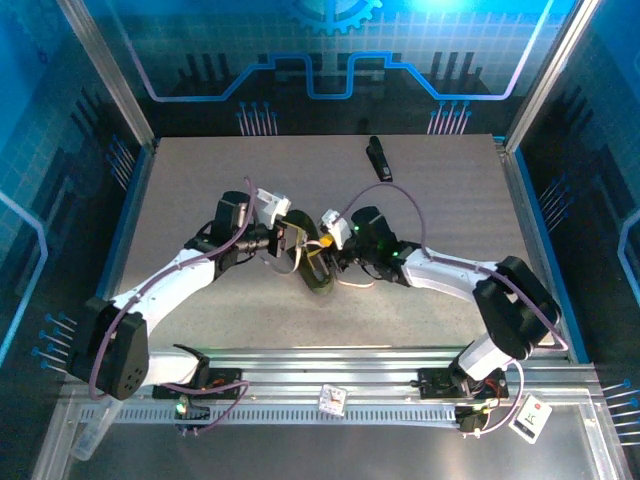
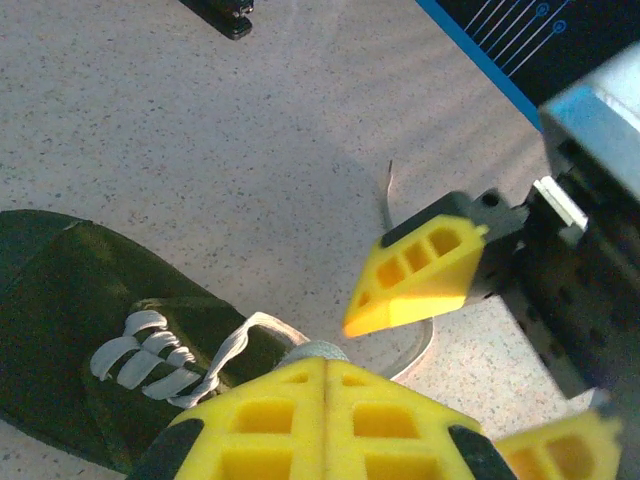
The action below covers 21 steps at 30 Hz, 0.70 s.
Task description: Tie the shoes
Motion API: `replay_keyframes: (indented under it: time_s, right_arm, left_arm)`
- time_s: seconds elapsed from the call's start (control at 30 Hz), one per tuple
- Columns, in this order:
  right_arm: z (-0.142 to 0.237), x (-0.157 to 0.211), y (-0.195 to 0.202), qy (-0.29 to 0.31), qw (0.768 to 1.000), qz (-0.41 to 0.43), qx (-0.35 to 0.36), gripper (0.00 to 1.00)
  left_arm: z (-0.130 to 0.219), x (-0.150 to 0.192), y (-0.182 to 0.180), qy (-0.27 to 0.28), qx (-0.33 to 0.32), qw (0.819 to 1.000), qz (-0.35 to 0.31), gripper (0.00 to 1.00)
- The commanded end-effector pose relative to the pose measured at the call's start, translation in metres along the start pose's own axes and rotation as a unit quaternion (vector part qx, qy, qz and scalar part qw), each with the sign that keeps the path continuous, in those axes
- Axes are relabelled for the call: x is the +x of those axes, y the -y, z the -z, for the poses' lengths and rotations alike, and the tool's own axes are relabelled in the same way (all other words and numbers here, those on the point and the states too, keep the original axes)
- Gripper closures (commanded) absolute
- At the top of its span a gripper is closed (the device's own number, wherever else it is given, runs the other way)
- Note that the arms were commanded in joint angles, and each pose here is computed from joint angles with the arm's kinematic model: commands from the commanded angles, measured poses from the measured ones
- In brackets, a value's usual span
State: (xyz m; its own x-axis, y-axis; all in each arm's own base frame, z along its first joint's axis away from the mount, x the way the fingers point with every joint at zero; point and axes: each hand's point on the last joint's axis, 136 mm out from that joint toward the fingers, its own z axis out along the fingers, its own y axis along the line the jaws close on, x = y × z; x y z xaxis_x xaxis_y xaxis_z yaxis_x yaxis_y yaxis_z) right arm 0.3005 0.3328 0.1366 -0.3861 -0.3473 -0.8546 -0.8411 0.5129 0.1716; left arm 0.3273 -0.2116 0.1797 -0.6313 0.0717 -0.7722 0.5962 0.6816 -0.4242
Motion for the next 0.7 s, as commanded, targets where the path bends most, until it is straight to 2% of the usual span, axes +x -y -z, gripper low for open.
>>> replay_keyframes:
  time_s: [0.0, 0.17, 0.3, 0.43, 0.57, 0.67]
  right_arm:
    - [-0.011, -0.032, -0.009, 0.064, 0.995, 0.080, -0.011, 0.41]
    - [-0.027, -0.039, -0.010, 0.072, 0.992, 0.095, -0.027, 0.41]
    - [-0.036, -0.041, -0.011, 0.076, 0.992, 0.099, -0.036, 0.49]
    - [-0.042, -0.041, -0.009, 0.079, 0.991, 0.100, -0.036, 0.64]
    - [-0.044, -0.039, -0.006, 0.082, 0.991, 0.102, -0.031, 0.85]
    - [-0.044, -0.040, -0.006, 0.084, 0.990, 0.105, -0.032, 0.94]
  left_arm:
    - [0.001, -0.014, 0.009, 0.007, 0.024, 1.000, 0.011, 1.00]
    - [0.003, -0.018, 0.010, 0.003, 0.031, 0.999, 0.020, 1.00]
    - [0.007, -0.020, 0.009, 0.000, 0.034, 0.999, 0.029, 1.00]
    - [0.011, -0.022, 0.010, 0.000, 0.042, 0.998, 0.037, 1.00]
    - [0.015, -0.020, 0.008, -0.001, 0.043, 0.998, 0.040, 1.00]
    - [0.017, -0.019, 0.008, -0.001, 0.044, 0.998, 0.040, 1.00]
